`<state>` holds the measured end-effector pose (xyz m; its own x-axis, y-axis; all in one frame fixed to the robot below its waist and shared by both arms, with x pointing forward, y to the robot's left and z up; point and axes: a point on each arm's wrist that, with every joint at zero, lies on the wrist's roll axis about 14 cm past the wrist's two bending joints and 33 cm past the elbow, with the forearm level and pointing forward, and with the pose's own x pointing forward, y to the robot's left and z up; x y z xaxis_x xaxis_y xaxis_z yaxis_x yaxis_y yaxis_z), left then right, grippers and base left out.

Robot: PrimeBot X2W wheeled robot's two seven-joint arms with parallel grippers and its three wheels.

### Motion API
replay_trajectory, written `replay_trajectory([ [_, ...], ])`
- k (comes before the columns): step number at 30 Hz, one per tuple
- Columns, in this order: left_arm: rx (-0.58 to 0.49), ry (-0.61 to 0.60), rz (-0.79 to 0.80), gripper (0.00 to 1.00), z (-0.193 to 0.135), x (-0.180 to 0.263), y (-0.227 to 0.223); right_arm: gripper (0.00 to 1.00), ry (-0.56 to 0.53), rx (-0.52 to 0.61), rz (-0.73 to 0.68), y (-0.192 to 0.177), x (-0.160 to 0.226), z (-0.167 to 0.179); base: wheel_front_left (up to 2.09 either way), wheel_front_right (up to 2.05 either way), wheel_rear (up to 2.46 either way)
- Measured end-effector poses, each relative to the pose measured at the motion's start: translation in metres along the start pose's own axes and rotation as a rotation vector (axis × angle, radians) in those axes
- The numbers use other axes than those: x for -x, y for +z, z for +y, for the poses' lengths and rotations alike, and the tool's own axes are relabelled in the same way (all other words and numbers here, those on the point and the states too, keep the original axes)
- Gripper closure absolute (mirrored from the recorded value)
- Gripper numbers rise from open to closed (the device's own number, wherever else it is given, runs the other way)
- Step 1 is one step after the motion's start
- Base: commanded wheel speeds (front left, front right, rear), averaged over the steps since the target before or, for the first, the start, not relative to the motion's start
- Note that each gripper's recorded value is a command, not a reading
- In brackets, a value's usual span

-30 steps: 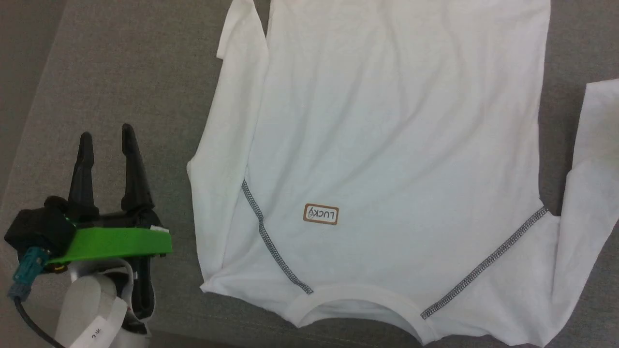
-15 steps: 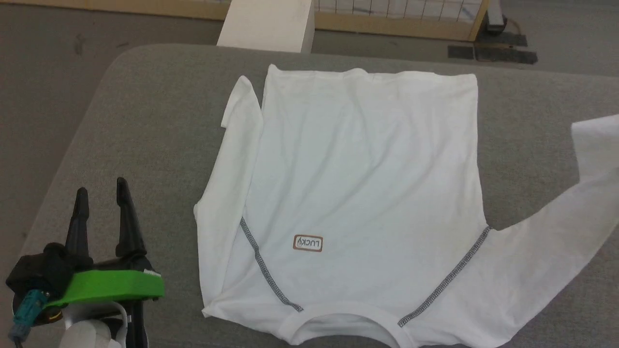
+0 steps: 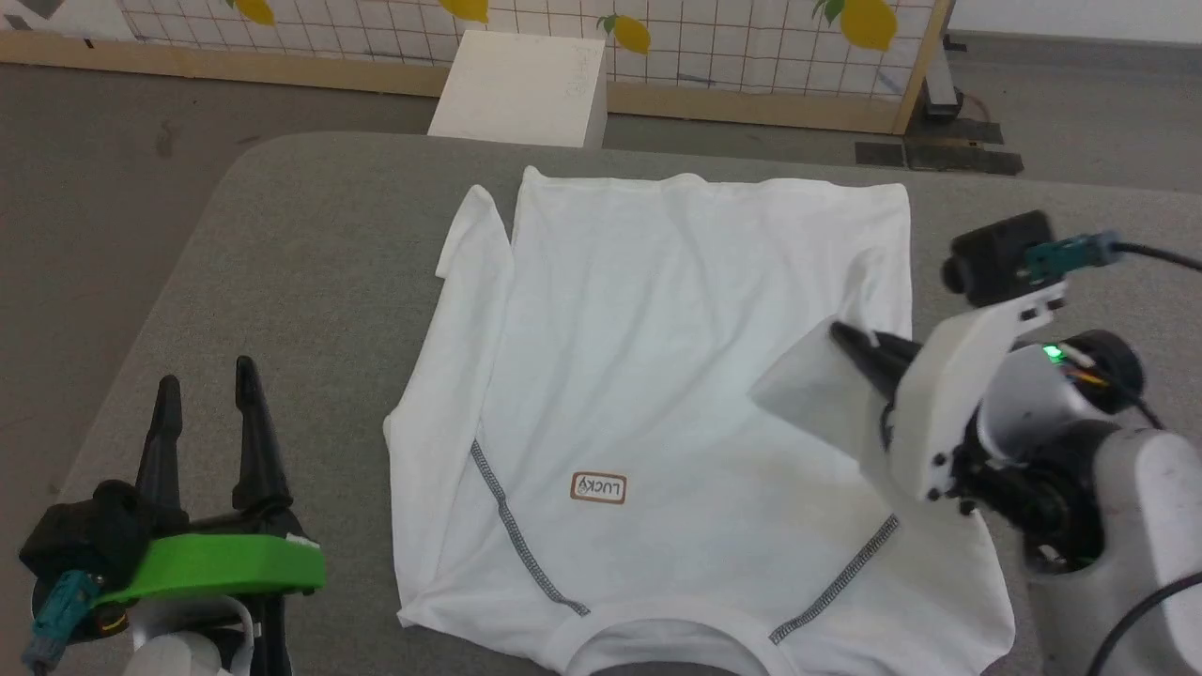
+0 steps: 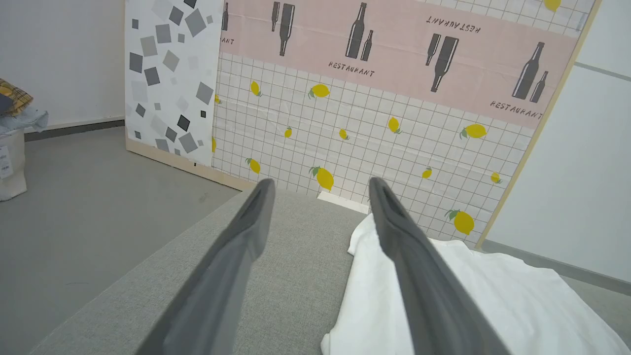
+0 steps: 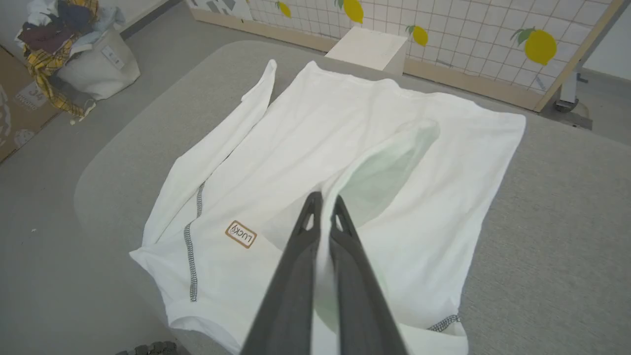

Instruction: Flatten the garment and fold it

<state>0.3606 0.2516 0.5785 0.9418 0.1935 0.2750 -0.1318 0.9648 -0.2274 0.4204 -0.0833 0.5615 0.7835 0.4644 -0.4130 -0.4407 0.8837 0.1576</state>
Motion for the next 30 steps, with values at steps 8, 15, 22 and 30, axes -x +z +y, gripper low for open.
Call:
replay_trajectory([
  [8, -0.007, 0.025, 0.027, 0.0, 0.007, 0.003, -0.006, 1.0, 0.201, 0.018, 0.18, -0.06, -0.047, 0.073, 0.0, 0.0, 0.0],
  [15, -0.006, 0.051, 0.065, 0.0, 0.014, 0.006, -0.019, 1.0, 0.276, 0.042, 0.312, -0.104, -0.077, 0.1, 0.0, 0.0, 0.0],
  [22, 0.002, 0.085, 0.09, 0.0, 0.023, 0.007, -0.029, 0.0, 0.358, 0.053, 0.449, -0.148, -0.087, 0.124, 0.0, 0.0, 0.0],
  [30, 0.006, 0.08, 0.107, 0.0, 0.021, 0.008, -0.034, 0.0, 0.402, -0.056, 0.259, -0.094, -0.09, 0.127, 0.0, 0.0, 0.0],
])
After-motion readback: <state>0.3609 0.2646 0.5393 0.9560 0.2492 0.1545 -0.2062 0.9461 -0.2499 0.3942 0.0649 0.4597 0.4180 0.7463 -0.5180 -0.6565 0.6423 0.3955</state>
